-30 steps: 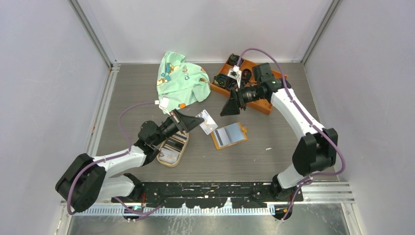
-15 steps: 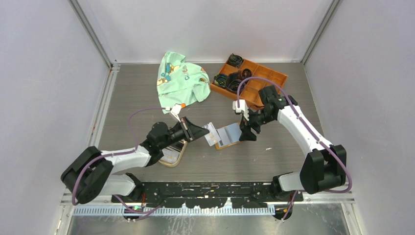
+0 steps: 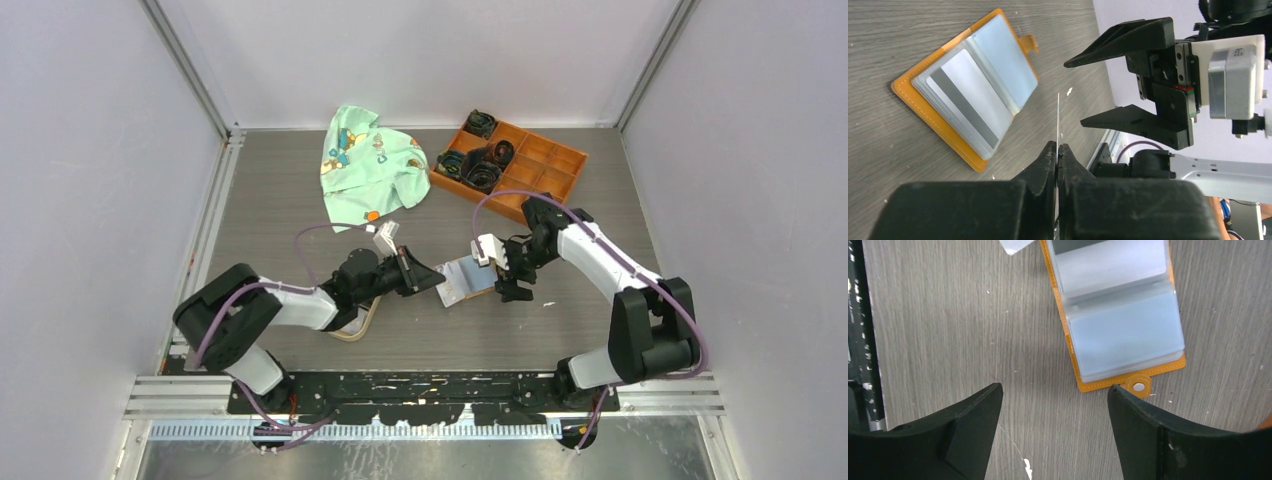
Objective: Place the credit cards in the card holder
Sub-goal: Insert the credit card into the card holder.
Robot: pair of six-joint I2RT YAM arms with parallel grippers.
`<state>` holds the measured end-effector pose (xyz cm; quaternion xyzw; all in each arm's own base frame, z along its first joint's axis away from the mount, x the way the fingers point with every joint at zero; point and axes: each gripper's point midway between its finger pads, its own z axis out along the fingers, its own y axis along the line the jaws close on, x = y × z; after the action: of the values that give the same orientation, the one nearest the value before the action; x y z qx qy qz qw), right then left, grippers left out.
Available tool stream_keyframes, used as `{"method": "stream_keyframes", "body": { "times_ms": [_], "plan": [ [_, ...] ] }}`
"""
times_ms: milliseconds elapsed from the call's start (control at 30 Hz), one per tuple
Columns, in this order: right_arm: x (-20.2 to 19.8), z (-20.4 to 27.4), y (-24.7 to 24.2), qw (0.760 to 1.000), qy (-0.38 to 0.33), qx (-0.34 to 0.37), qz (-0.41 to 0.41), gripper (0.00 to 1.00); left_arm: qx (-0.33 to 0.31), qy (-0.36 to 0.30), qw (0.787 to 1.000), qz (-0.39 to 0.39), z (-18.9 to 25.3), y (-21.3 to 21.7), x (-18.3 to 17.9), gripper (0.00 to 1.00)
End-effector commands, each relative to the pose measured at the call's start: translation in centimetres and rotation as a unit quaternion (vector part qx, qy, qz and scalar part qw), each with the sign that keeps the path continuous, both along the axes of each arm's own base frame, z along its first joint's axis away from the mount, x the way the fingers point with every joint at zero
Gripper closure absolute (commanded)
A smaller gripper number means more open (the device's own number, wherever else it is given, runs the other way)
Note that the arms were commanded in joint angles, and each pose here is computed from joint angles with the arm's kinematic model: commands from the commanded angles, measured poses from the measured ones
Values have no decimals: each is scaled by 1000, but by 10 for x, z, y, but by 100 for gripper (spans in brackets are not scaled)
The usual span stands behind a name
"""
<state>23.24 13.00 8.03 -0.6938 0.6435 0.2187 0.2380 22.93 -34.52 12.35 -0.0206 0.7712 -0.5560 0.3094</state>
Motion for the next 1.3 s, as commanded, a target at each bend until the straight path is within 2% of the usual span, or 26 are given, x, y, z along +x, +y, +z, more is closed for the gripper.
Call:
{"method": "stream_keyframes", "body": {
  "times_ms": [0,333,733,1267],
  "plan": [
    [12,-11,-3,1000,-15,-15,19,18,-31,-23,999,9,15,-19,19,100],
    [18,-26,-10,999,6,-48,6,25,3,28,999,40,-16,-32,43,100],
    [22,-37,-16,996,25,-86,-5,39,-4,62,996,63,-35,-44,58,100],
    [26,-50,-17,992,37,-122,-19,45,7,95,993,75,-52,-41,55,100]
  ]
}}
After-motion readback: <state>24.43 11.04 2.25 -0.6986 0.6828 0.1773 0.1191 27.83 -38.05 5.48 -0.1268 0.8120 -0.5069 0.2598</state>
